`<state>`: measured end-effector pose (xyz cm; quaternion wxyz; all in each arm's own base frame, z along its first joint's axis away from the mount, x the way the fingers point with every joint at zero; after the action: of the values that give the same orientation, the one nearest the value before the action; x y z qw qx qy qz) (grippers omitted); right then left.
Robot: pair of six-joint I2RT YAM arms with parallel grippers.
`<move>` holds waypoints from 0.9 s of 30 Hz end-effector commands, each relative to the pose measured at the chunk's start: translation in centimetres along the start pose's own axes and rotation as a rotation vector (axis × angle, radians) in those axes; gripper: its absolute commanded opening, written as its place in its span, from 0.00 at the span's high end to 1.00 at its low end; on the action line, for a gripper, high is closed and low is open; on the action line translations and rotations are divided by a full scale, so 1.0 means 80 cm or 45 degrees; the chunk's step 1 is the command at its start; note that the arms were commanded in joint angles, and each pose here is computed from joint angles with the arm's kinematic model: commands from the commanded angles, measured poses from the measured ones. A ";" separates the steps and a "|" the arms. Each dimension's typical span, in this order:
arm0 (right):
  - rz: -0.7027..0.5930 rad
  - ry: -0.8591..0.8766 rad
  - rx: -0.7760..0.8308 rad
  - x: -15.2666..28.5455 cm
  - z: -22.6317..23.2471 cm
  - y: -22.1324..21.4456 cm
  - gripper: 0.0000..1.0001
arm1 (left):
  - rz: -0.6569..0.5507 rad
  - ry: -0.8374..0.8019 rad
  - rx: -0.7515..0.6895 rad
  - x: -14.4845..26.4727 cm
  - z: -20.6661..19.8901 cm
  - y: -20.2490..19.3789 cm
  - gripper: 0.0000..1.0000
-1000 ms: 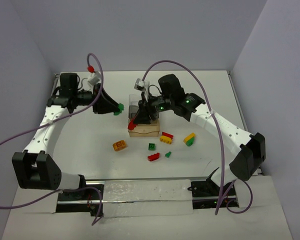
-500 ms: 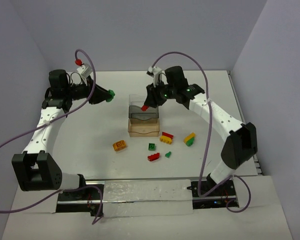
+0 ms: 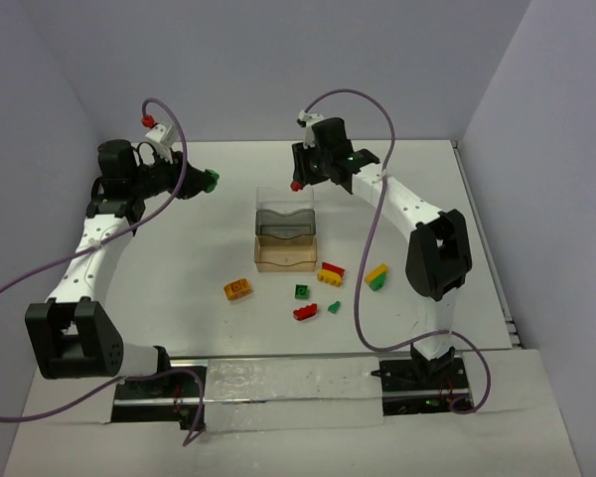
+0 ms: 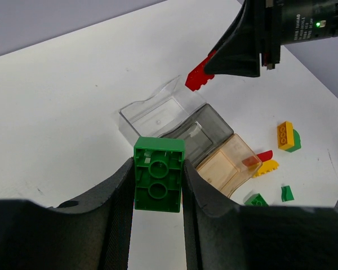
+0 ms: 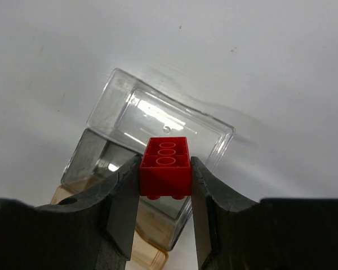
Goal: Sort the legos into containers by color
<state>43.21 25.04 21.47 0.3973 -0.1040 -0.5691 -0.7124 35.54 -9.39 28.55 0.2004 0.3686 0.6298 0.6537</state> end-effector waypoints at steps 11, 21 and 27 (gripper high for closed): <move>0.025 -0.123 -0.012 -0.040 -0.013 -0.001 0.95 | 0.030 0.027 -0.055 -0.030 -0.004 -0.003 1.00; 0.072 -0.136 -0.005 -0.050 -0.021 -0.021 0.47 | 0.081 -0.033 -0.047 -0.068 -0.025 -0.021 1.00; 0.049 -0.079 -0.025 -0.026 -0.003 -0.007 0.08 | 0.113 -0.090 -0.011 -0.087 -0.034 -0.033 1.00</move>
<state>44.96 25.06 17.04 0.3919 -0.1664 -0.5803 -0.6943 36.74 -14.76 23.41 0.1738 0.4290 0.6036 0.6492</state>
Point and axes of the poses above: each gripper's point midway between its finger pads, its own x axis back along the fingers, its own z axis along the line the jaws close on, y = z × x, the point moved 5 cm from there along x, back along the fingers, and after that the axes turned 13 degrees about -x, right-handed, at the moved point
